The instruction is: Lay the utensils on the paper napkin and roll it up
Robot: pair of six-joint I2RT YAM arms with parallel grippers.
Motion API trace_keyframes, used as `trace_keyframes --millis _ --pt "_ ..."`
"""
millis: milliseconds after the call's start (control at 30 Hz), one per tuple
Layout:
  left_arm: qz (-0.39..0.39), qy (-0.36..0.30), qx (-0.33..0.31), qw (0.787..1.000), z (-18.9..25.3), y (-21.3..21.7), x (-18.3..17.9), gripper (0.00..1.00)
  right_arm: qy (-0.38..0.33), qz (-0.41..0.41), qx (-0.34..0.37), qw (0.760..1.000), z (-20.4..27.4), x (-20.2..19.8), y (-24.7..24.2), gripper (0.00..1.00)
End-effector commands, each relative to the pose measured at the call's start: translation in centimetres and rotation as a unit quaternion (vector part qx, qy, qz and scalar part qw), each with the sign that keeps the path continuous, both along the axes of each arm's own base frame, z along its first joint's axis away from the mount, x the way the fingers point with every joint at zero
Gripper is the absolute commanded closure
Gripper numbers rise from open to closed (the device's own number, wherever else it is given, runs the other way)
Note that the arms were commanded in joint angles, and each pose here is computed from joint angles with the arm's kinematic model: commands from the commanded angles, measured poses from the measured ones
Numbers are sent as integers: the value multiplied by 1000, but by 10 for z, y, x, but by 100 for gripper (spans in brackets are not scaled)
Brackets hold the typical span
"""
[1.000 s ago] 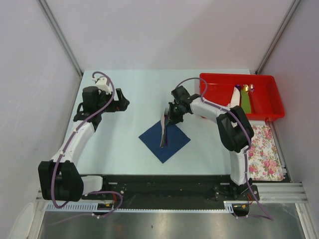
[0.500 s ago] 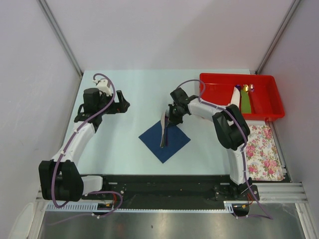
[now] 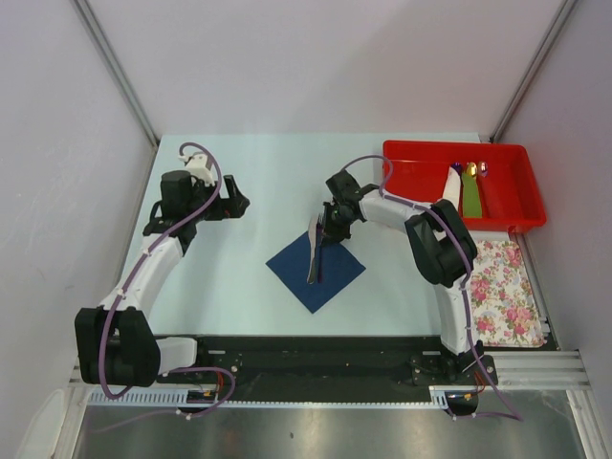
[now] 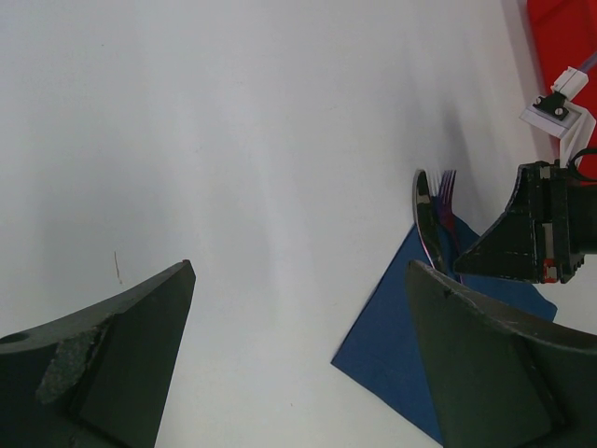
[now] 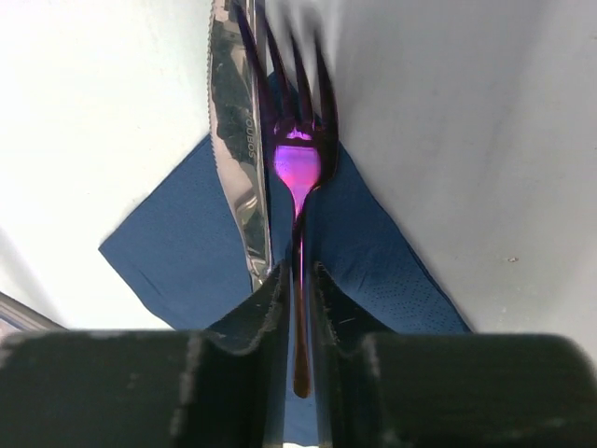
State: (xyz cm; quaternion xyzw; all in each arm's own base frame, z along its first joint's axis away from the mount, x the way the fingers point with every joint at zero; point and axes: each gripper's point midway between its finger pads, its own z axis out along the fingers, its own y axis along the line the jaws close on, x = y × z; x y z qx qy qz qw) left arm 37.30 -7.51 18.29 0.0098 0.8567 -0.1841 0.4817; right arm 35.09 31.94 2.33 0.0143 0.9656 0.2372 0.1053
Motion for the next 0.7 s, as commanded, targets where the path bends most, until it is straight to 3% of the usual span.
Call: trace_keyframes --millis 0,100,167,300,400,567,667 --pt "3 -17 -8 1000 10 1 3 0 -10 -12 -1 1000 10 6 3 77" --pt "2 -18 -8 1000 12 0 2 0 -17 -12 7 1000 19 7 5 74" --pt "-1 -20 -13 1000 16 -1 1 0 -26 -10 13 1000 27 10 6 67" --pt "-29 -69 -14 997 41 -8 -4 0 -77 10 35 996 71 22 6 62" --pt "-64 -96 -8 993 57 -16 -10 0 -122 24 62 990 113 30 0 52" --pt "-154 -81 8 985 71 -33 -30 0 -219 113 102 964 163 23 -14 30" --pt "-246 -104 16 964 71 -53 -56 0 -237 173 120 948 174 3 -25 11"
